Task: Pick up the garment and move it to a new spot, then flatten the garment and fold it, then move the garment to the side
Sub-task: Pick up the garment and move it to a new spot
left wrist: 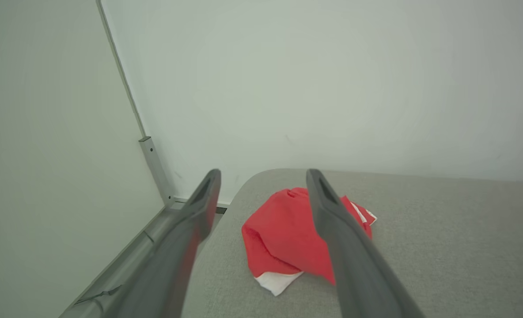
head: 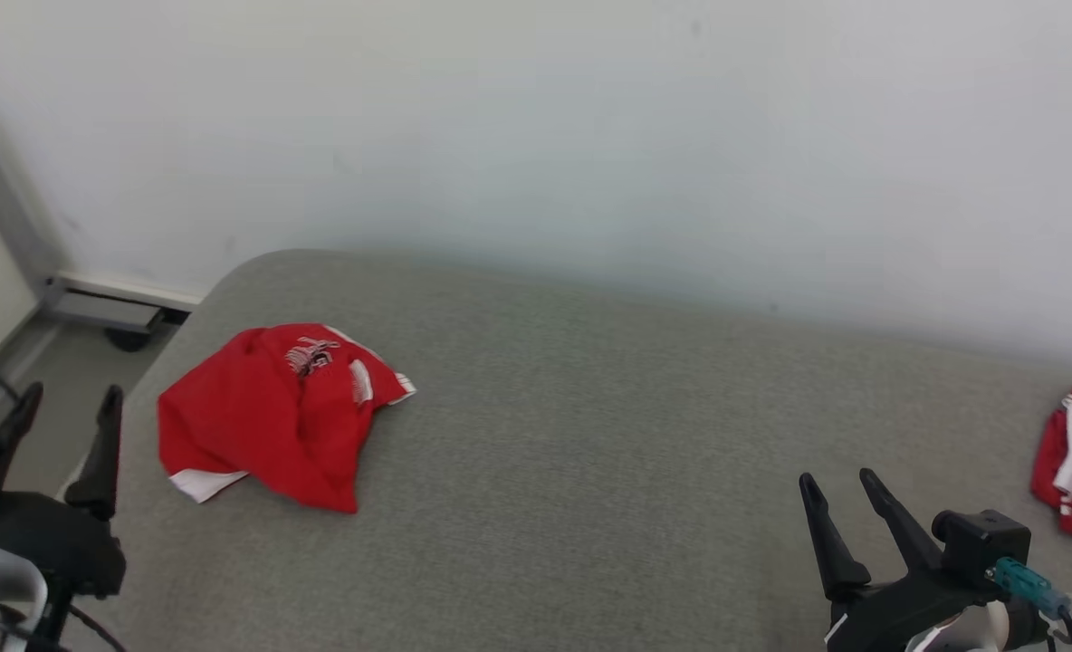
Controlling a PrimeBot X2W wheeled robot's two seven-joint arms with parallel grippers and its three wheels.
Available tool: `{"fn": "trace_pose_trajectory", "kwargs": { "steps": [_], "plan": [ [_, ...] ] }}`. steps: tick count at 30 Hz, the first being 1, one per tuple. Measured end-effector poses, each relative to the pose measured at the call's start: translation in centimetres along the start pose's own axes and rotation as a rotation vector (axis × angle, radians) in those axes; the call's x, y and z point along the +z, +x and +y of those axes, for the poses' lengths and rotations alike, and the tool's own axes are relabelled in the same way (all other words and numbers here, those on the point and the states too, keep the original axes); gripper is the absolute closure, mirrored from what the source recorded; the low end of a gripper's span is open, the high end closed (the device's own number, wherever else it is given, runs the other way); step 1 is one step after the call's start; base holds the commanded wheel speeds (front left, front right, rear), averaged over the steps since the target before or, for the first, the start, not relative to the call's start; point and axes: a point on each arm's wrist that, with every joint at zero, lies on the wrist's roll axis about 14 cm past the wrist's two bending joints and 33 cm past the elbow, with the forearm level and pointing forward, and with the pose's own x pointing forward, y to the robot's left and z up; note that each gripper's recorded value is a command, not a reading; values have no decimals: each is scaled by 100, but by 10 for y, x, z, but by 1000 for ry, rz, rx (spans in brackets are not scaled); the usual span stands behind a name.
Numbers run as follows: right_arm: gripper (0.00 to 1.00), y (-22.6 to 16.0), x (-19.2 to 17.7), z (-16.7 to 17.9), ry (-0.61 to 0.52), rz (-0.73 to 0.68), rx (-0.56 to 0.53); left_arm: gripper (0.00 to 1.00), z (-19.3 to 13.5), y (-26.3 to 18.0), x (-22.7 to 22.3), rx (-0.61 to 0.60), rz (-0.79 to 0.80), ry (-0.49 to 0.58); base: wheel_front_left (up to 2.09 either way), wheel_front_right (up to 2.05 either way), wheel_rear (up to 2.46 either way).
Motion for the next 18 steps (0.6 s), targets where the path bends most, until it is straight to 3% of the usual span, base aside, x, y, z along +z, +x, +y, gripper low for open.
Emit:
{"fn": "trace_pose_trajectory", "kwargs": {
  "steps": [18],
  "plan": [
    [0, -41, 6, -76, 0, -11, -223, 0, -53, 85, -29, -196, 224, -57, 0, 0, 0]
  ]
}}
